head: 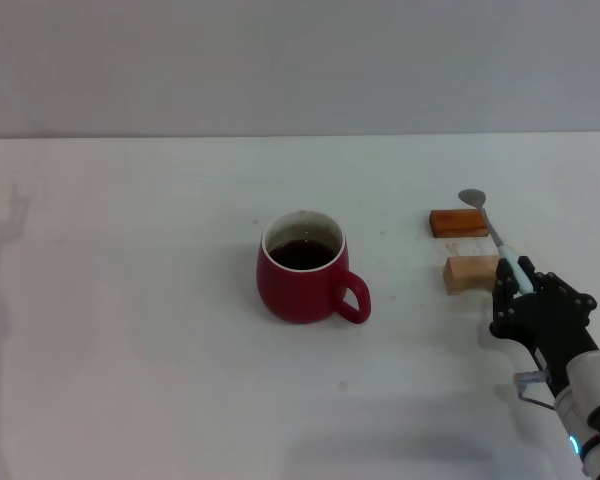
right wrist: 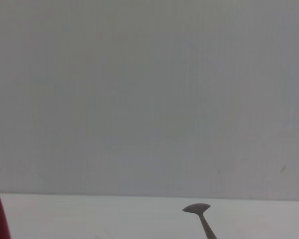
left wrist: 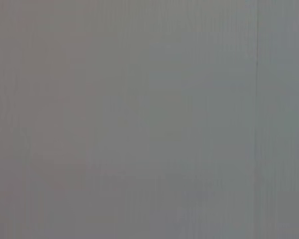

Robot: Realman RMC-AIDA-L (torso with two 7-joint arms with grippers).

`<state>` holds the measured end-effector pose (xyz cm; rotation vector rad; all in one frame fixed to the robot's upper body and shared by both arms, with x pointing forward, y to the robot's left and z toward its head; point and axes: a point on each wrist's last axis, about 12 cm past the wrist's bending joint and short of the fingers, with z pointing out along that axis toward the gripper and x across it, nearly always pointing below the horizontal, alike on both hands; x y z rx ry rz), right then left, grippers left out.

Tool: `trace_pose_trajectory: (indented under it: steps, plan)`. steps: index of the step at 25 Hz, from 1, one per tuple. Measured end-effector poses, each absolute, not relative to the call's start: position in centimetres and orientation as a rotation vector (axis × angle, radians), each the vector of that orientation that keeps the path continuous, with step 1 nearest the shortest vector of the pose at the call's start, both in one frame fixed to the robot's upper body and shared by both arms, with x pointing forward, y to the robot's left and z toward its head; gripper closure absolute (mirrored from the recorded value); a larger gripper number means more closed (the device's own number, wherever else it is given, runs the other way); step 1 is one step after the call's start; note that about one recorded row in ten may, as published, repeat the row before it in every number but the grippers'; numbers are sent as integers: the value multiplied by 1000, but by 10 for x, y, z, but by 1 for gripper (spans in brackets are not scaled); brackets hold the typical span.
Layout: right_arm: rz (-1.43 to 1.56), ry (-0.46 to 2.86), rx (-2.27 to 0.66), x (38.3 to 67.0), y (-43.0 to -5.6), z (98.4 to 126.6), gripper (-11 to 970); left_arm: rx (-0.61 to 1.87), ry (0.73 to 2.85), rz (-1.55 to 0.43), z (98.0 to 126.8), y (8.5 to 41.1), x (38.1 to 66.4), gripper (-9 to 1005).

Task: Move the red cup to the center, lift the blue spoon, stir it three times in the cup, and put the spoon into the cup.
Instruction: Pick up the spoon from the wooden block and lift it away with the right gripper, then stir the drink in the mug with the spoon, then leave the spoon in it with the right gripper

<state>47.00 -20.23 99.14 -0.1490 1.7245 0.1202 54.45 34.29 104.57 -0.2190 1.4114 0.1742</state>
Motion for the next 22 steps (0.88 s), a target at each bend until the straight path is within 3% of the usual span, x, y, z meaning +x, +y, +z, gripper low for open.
trace_pose_trajectory:
  steps: [9, 22]
  plan:
    - [65, 1613, -140, 463, -198, 1016, 800, -223, 1419, 175, 1044, 343, 543, 137]
    - [19, 1496, -49, 451, -196, 1095, 800, -237, 1412, 157, 1045, 341, 544, 137]
